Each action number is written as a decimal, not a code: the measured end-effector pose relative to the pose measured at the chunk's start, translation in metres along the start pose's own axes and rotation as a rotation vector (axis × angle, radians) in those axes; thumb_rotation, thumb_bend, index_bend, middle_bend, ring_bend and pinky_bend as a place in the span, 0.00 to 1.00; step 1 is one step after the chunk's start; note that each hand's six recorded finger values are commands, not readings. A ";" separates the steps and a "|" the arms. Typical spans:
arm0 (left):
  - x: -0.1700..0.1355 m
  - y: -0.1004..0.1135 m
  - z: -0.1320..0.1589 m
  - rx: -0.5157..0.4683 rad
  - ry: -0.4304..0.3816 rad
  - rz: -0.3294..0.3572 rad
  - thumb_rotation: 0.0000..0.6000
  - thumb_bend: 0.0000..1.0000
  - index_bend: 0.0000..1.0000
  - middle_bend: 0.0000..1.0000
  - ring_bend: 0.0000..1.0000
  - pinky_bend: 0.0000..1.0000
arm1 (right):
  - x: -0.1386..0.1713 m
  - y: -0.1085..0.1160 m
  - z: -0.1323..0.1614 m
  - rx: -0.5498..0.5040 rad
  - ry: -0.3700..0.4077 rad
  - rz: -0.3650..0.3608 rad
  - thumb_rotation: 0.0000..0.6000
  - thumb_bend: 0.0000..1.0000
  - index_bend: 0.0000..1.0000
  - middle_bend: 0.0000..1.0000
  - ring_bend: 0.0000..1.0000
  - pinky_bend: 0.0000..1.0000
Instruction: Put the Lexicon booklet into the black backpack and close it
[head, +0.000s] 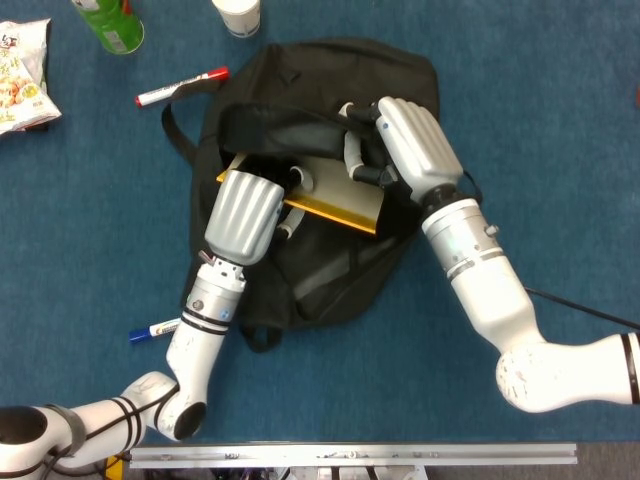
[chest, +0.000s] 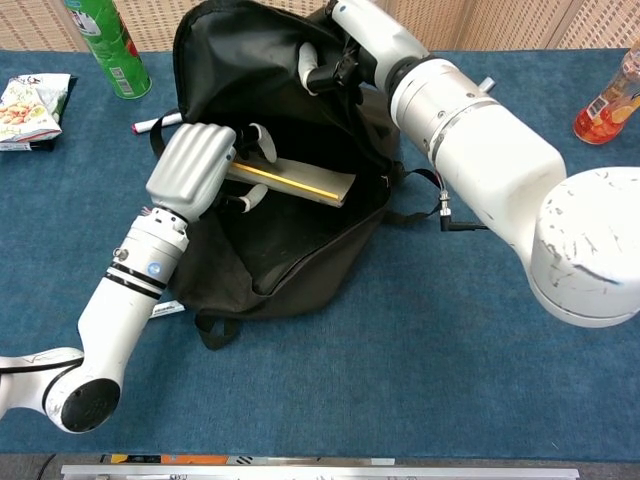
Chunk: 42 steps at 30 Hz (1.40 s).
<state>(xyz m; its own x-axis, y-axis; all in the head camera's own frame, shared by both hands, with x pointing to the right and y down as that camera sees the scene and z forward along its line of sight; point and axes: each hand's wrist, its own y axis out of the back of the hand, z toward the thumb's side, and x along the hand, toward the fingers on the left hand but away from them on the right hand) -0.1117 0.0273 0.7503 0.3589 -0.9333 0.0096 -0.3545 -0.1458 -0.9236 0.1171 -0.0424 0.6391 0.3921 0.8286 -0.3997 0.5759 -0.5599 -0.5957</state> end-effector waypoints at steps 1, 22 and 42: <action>0.001 0.000 0.001 -0.007 0.006 0.002 1.00 0.24 0.74 0.73 0.65 0.44 | 0.000 0.000 0.000 0.001 -0.001 -0.001 1.00 0.69 0.66 0.60 0.58 0.83; 0.017 -0.008 0.020 -0.083 0.053 0.019 1.00 0.24 0.71 0.71 0.65 0.44 | -0.001 -0.005 0.001 -0.021 0.002 0.014 1.00 0.69 0.66 0.60 0.58 0.84; -0.002 -0.002 0.042 -0.023 -0.060 -0.045 1.00 0.03 0.10 0.04 0.11 0.29 | 0.000 0.003 -0.003 -0.016 -0.005 -0.006 1.00 0.69 0.66 0.60 0.58 0.84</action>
<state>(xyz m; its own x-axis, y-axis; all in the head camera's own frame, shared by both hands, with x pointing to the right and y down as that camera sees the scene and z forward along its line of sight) -0.0757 0.0434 0.7358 0.4257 -0.9045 0.0269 -0.3562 -0.1949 -0.9139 0.1209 -0.0446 0.6391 0.3847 0.8321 -0.3995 0.5897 -0.5545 -0.5872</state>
